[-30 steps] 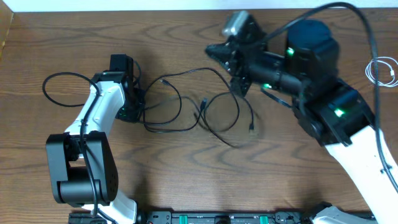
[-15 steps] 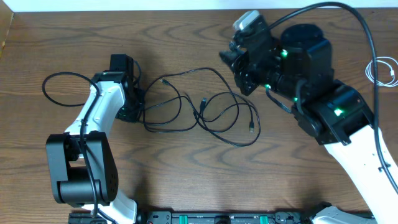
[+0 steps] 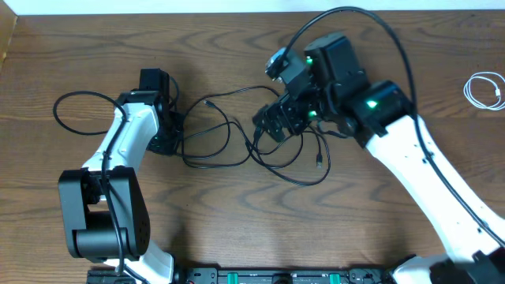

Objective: Untangle cables

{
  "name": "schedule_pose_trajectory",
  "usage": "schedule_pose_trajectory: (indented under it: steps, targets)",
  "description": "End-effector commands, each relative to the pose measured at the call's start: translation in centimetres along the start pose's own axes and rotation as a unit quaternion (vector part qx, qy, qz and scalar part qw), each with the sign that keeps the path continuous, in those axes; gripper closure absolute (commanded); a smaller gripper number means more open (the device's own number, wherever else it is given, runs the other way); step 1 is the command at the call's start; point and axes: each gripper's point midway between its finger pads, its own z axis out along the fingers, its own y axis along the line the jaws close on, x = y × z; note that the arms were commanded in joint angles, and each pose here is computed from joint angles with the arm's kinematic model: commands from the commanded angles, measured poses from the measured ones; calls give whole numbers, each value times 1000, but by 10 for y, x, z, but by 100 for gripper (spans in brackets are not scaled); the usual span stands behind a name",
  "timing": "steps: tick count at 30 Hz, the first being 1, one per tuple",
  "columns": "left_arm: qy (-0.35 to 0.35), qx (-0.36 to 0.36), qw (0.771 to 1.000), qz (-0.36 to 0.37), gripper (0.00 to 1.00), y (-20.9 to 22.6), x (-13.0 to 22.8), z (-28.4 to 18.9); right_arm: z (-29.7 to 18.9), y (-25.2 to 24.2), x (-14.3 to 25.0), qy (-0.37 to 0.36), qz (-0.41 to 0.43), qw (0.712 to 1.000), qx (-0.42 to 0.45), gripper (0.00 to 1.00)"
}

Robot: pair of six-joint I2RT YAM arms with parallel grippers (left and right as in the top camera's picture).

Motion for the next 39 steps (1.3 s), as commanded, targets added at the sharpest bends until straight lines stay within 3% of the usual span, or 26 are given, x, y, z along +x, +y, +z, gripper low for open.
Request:
schedule_pose_trajectory:
  steps: [1, 4, 11, 15, 18, 23, 24, 25, 26, 27, 33, 39]
  targets:
    - [-8, -10, 1000, 1, 92, 4, -4, 3, 27, -11, 18, 50, 74, 996, 2, 1]
    - [-8, -10, 1000, 1, 92, 4, -4, 3, 57, -40, 53, 117, 220, 966, 67, 1]
    - [-8, -10, 1000, 1, 92, 5, -4, 3, 96, -51, 112, 231, 322, 914, 90, 1]
    - [-8, -10, 1000, 1, 92, 4, -4, 3, 109, -37, 129, 271, 393, 877, 60, 1]
    - [-8, -10, 1000, 1, 92, 5, -4, 3, 120, -35, 132, 277, 405, 870, 58, 1]
    - [-8, -10, 1000, 1, 92, 5, -4, 3, 146, -40, 119, 238, 376, 893, 59, 1]
    - [-8, -10, 1000, 1, 92, 5, -4, 3, 150, -42, 115, 228, 372, 898, 59, 5]
    - [-8, -10, 1000, 1, 92, 5, -4, 3, 152, -42, 110, 218, 367, 903, 56, 33]
    - [-8, -10, 1000, 1, 92, 5, -4, 3, 154, -42, 106, 210, 364, 906, 53, 76]
    - [-8, -10, 1000, 1, 92, 5, -4, 3, 156, -43, 101, 201, 360, 910, 50, 99]
    - [-8, -10, 1000, 1, 92, 5, -4, 3, 143, -22, 31, 113, 267, 955, -69, 99]
    - [-8, -10, 1000, 1, 92, 4, -4, 3, 68, 13, -51, -14, 80, 991, -105, 99]
